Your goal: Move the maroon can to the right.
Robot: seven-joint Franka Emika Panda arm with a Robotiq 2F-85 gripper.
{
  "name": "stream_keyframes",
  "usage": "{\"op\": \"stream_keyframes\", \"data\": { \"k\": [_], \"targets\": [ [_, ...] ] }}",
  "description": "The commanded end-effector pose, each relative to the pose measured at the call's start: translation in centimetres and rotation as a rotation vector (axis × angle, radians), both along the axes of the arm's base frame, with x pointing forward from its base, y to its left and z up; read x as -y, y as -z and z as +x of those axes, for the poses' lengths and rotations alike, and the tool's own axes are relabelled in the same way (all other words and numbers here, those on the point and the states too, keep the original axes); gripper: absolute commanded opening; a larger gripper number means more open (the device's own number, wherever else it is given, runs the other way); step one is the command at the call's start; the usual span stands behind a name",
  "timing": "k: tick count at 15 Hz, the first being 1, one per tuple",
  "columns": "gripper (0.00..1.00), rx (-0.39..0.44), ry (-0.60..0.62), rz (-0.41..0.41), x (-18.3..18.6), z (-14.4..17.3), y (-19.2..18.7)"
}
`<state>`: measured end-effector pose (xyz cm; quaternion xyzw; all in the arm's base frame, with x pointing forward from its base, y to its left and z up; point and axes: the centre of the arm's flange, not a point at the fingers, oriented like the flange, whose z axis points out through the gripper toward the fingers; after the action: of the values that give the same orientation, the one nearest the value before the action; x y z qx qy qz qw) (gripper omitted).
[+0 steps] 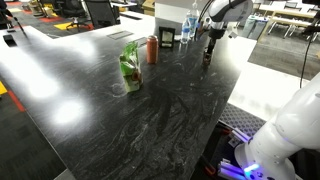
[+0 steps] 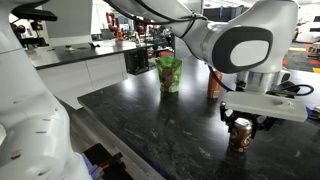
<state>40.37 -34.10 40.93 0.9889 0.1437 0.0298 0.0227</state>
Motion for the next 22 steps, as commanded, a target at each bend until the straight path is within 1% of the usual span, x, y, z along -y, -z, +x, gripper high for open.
{"op": "stream_keyframes", "data": {
  "k": [1,2,3,5,10,17,19,22],
  "targets": [
    [0.5,0.034,-0.04,-0.047,1.1,0.1,0.2],
    [0.88,0.039,-0.047,-0.052,1.0,0.1,0.2],
    [0.89,0.043,-0.053,-0.057,0.9,0.2,0.2],
    [0.99,0.052,-0.059,-0.061,0.8,0.0,-0.1],
    [1.0,0.04,-0.061,-0.06,-0.3,-0.2,-1.2],
    [1.0,-0.059,-0.063,-0.099,-2.7,-1.0,-5.3],
    [1.0,-0.068,-0.06,-0.109,-3.5,-1.5,-6.5],
    [1.0,-0.06,-0.051,-0.132,-4.5,-2.3,-8.2]
  ]
}}
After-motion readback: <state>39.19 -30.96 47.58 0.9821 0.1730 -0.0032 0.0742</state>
